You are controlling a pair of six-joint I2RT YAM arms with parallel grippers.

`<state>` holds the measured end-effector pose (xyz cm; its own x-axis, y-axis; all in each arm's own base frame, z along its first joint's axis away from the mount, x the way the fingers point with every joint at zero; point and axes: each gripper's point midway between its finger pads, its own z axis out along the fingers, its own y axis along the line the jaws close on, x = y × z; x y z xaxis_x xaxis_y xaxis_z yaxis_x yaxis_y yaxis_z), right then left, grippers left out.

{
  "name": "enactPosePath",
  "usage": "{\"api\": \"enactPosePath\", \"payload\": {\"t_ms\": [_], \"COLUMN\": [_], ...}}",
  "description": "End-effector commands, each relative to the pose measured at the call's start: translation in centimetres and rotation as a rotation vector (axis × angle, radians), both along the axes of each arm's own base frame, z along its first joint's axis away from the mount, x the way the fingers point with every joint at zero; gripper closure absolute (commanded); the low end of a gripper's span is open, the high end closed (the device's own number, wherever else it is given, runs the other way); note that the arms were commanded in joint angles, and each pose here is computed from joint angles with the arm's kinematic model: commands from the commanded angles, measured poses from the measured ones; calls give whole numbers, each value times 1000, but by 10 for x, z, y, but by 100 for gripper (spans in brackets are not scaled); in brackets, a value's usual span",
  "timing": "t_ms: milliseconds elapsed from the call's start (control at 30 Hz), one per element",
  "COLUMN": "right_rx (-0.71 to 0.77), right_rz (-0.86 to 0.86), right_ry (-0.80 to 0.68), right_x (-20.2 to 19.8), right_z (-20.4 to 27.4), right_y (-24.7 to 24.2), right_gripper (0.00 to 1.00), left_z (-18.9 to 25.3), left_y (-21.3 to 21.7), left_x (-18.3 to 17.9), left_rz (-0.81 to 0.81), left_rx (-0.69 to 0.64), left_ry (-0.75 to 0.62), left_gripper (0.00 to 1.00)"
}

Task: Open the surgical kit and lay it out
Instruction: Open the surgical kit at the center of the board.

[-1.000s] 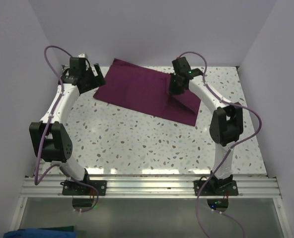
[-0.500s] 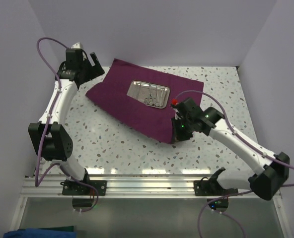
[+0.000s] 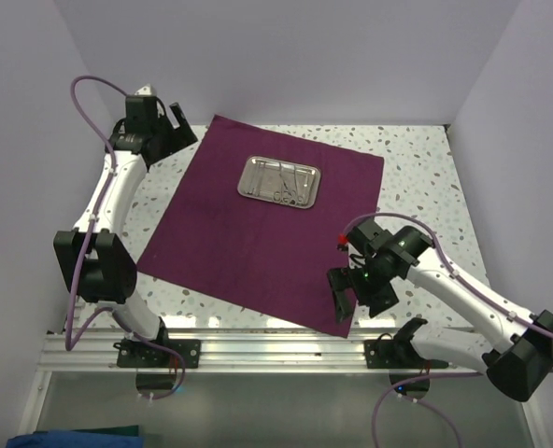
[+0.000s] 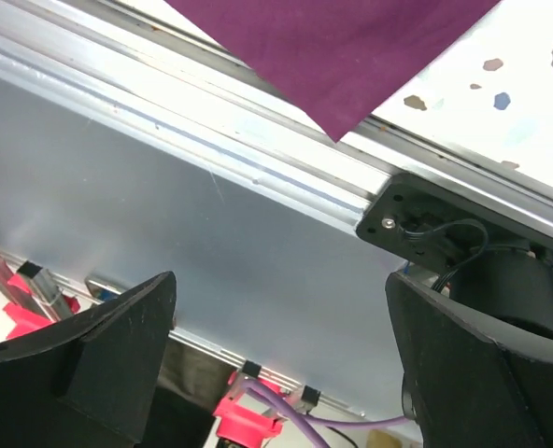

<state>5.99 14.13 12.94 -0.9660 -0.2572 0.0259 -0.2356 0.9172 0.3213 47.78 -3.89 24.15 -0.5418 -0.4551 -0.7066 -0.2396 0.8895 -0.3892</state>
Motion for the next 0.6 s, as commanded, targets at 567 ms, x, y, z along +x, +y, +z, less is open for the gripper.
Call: {"api": "enactPosePath", "payload": {"t_ms": [567], "right_rx": [-70], "right_rz": [-524], "right_ry": [-400], "right_x": [270], "right_z": [38], "right_y": [-8], "right_gripper": [2], "left_z": [-92], "left_y": [15], "left_x": [14], "left_rz": [-122], "left_rx": [117], "left_ry": [164], "left_gripper": [8]}}
